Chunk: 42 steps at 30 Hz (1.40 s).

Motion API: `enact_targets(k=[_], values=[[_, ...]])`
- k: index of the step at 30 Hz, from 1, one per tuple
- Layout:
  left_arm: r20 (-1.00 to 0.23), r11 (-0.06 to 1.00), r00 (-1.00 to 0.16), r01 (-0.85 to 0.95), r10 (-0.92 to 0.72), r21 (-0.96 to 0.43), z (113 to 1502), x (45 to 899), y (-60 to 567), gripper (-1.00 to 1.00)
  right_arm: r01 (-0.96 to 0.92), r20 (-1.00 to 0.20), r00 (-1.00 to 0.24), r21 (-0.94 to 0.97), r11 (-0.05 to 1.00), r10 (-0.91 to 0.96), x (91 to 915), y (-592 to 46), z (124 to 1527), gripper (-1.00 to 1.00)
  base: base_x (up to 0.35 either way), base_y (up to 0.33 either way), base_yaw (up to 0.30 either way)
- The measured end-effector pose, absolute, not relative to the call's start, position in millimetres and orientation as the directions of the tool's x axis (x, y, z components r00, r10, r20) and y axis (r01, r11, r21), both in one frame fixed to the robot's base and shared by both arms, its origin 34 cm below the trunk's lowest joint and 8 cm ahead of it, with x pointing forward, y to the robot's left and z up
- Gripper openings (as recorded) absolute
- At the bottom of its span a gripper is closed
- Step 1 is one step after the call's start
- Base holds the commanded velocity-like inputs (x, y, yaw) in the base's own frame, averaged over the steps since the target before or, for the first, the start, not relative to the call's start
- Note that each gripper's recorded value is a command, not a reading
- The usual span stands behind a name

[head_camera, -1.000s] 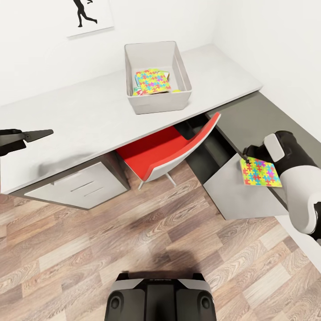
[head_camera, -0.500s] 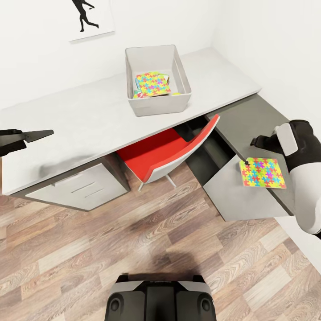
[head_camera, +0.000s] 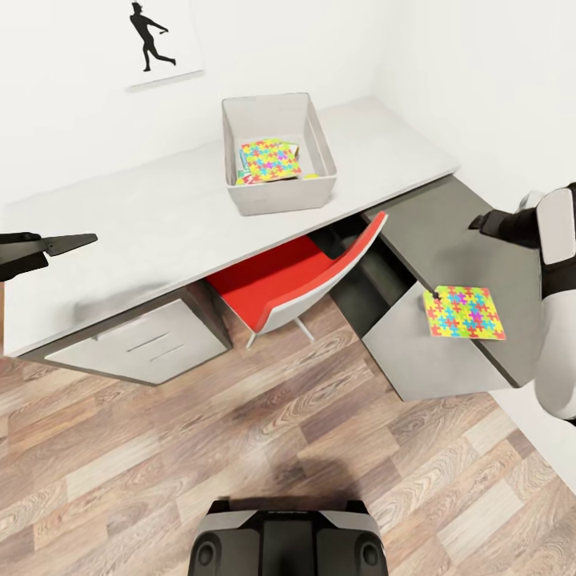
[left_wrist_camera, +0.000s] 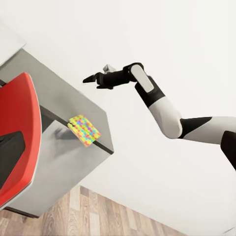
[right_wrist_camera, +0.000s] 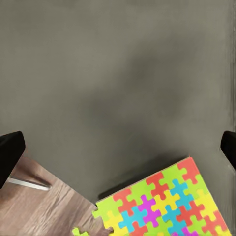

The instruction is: Put all the toys in the child's room - the three board games (two on the bed and one on the table), the two jigsaw puzzles on the table, and the tennis ball on the table - inside the toy box on the table in the child's room.

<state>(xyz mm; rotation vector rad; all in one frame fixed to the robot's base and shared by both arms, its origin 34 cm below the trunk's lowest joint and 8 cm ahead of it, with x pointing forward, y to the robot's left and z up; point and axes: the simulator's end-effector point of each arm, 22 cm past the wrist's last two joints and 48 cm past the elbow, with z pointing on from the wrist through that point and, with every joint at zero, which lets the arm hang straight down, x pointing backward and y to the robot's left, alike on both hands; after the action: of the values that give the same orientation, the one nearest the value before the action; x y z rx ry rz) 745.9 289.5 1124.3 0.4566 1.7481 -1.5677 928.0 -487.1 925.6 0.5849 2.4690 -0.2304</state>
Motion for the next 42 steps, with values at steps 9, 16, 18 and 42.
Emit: enact_targets(k=[9, 16, 18, 42], values=[[-0.724, 0.203, -0.661, 0.695, -0.198, -0.690, 1131, 744, 291, 1.00, 0.463, -0.572, -0.709, 0.062, 0.884, 0.412, 913, -503, 928, 1.00, 0.000, 0.000, -0.068], [-0.730, 0.205, -0.655, 0.701, -0.196, -0.684, 1138, 743, 291, 1.00, 0.453, -0.541, -0.688, 0.200, 0.869, 0.483, 888, -511, 925, 1.00, 0.000, 0.000, -0.028], [-0.732, 0.205, -0.653, 0.703, -0.196, -0.682, 1140, 742, 291, 1.00, 0.431, -0.533, -0.688, 0.245, 0.868, 0.492, 880, -503, 925, 1.00, 0.000, 0.000, -0.005], [-0.752, 0.204, -0.629, 0.724, -0.197, -0.659, 1162, 737, 292, 1.00, 0.195, -0.437, -0.751, 0.568, 0.800, 0.494, 827, -404, 962, 1.00, 0.000, 0.000, -0.001]])
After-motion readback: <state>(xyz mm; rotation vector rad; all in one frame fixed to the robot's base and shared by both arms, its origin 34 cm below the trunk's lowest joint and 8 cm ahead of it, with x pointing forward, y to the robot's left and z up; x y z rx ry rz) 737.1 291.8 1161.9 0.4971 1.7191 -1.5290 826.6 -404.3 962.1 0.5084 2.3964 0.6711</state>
